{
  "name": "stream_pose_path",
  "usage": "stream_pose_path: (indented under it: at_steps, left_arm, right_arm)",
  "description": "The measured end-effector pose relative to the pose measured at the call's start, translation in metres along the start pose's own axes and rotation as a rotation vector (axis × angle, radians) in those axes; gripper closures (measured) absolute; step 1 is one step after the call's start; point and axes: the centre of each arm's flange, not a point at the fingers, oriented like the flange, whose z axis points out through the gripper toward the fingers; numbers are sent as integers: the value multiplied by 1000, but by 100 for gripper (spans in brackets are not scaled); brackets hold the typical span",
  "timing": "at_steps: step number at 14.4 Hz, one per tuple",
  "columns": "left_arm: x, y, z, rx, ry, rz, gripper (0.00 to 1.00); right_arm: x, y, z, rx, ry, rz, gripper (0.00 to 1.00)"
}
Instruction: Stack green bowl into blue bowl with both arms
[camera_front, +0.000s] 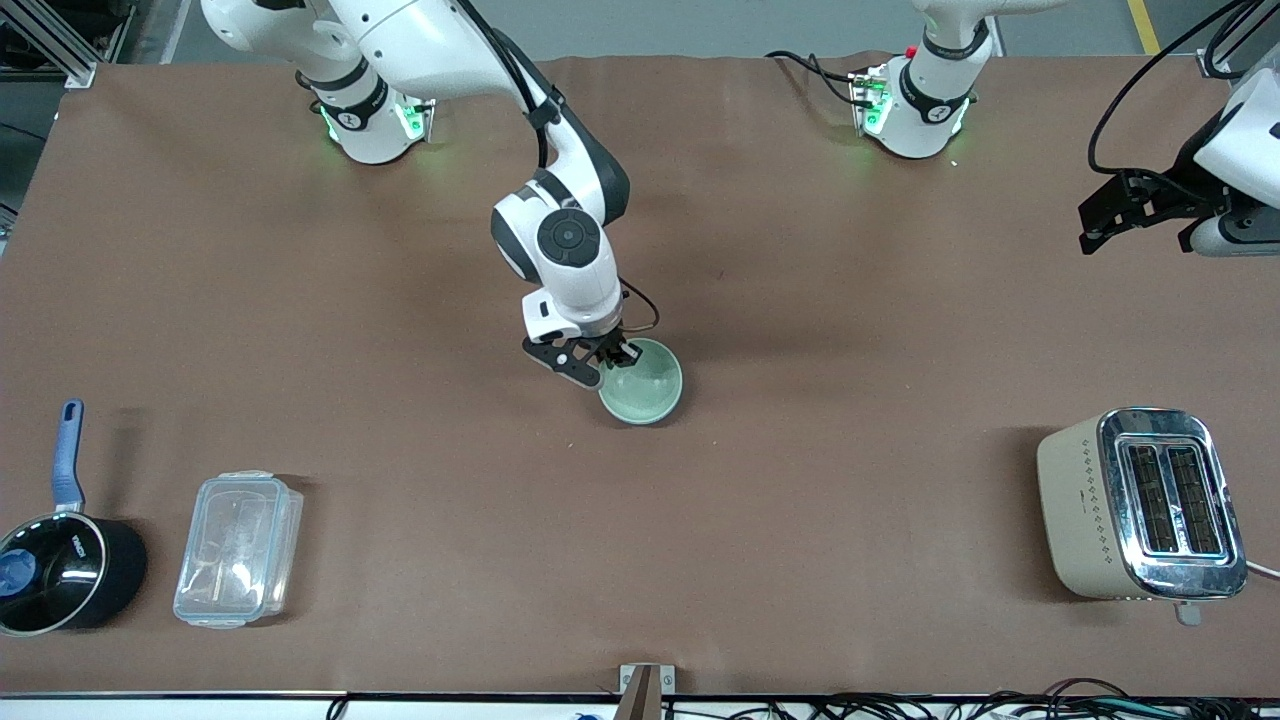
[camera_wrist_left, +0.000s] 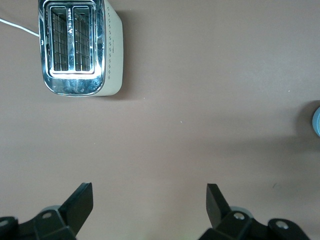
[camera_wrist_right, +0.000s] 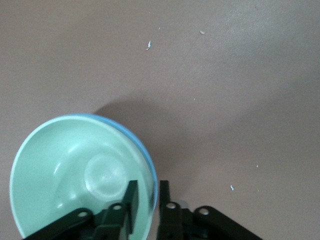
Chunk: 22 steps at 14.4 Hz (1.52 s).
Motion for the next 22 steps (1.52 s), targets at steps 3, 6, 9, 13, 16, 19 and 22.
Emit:
stream_pose_path:
  at_steps: [3,6,9,13,16,19,22]
  left_arm:
    - [0,0,1,-1,-2,0,0]
    - [0,1,1,-15,-4,0,0]
    - [0,2,2,-23,-5,0,0]
    - [0,2,2,-23,-6,-1,0]
    - [0,5,2,-27,-6,4,0]
    - [-1,15,3,-28,-9,15,0]
    - [-2,17,5,-29,-14,16,0]
  right_arm:
    - [3,-1,-3,6,4,3,40]
    - [45,2,-45,40,46,46,11]
    - [110,42,-134,-25,79,23,0]
    - [200,144,-238,-104,56,-64,0]
    - [252,217,-281,-102,25,-126,0]
    - [282,287,-327,-94,-16,-208,0]
    - [292,347,-390,-86,-56,-265,0]
